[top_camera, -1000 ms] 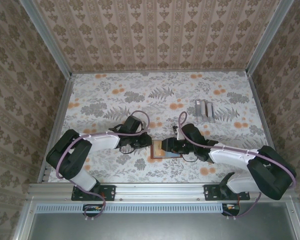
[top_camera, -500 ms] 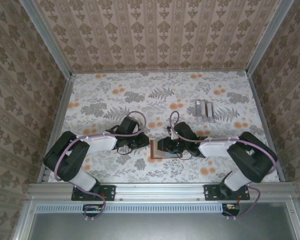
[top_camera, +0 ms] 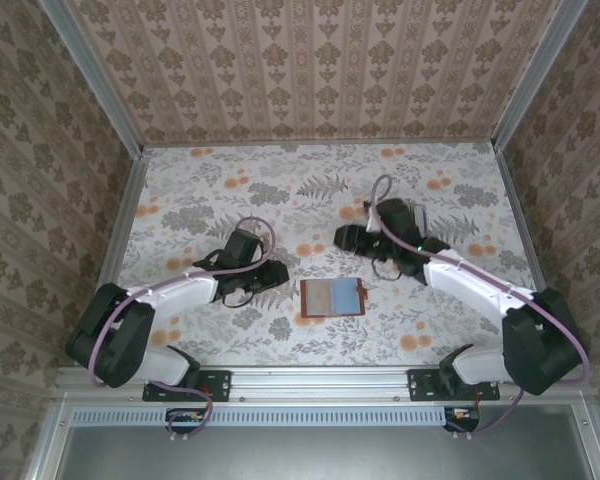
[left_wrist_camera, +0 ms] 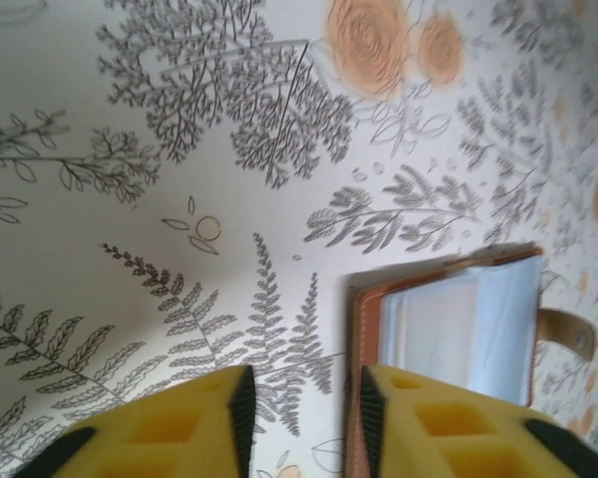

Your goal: Put the credit cards into the card holder

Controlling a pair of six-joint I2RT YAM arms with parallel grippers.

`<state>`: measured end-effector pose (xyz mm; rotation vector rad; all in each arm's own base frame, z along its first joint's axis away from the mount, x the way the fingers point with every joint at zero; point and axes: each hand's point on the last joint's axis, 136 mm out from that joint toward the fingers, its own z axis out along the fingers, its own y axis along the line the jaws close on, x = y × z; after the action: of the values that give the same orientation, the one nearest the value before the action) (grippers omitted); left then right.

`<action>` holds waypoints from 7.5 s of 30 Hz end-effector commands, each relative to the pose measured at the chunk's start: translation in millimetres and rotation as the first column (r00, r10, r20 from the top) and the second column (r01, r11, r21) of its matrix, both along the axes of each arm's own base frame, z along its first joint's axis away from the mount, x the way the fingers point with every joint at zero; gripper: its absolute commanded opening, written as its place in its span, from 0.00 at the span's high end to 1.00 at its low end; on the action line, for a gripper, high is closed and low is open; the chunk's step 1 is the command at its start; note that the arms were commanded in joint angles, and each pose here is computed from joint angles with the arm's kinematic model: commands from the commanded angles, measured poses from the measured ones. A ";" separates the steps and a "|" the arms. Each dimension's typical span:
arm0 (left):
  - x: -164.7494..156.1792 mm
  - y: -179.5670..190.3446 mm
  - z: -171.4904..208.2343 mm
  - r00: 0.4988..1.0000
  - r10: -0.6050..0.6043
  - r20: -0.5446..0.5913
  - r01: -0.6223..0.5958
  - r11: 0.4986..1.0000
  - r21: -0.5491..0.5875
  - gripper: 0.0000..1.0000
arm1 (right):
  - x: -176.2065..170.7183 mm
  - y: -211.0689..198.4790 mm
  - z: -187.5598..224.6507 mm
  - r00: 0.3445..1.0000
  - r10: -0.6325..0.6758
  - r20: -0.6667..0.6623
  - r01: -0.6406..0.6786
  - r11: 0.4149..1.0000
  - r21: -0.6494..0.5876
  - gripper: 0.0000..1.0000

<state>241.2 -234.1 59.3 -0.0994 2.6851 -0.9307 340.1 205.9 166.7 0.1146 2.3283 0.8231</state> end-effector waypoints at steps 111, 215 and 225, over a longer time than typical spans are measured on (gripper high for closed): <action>6.8 58.4 53.2 0.984 0.093 0.152 -0.112 0.986 0.122 0.06 | 65.5 -244.2 -44.5 0.869 -0.492 0.054 0.213 0.273 -0.938 0.52; -0.2 54.2 41.4 0.985 0.066 0.159 -0.093 0.981 0.171 0.08 | 73.1 -187.2 -70.3 0.942 -0.267 -0.204 0.202 0.936 -0.289 0.71; 1.1 51.1 36.5 0.986 0.066 0.151 -0.091 0.982 0.166 0.08 | 73.8 -185.4 -68.3 0.943 -0.264 -0.204 0.203 0.939 -0.277 0.69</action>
<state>241.5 -179.9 98.5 -0.0890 2.5931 -0.6443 413.0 12.3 85.6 0.4061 2.5929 0.3439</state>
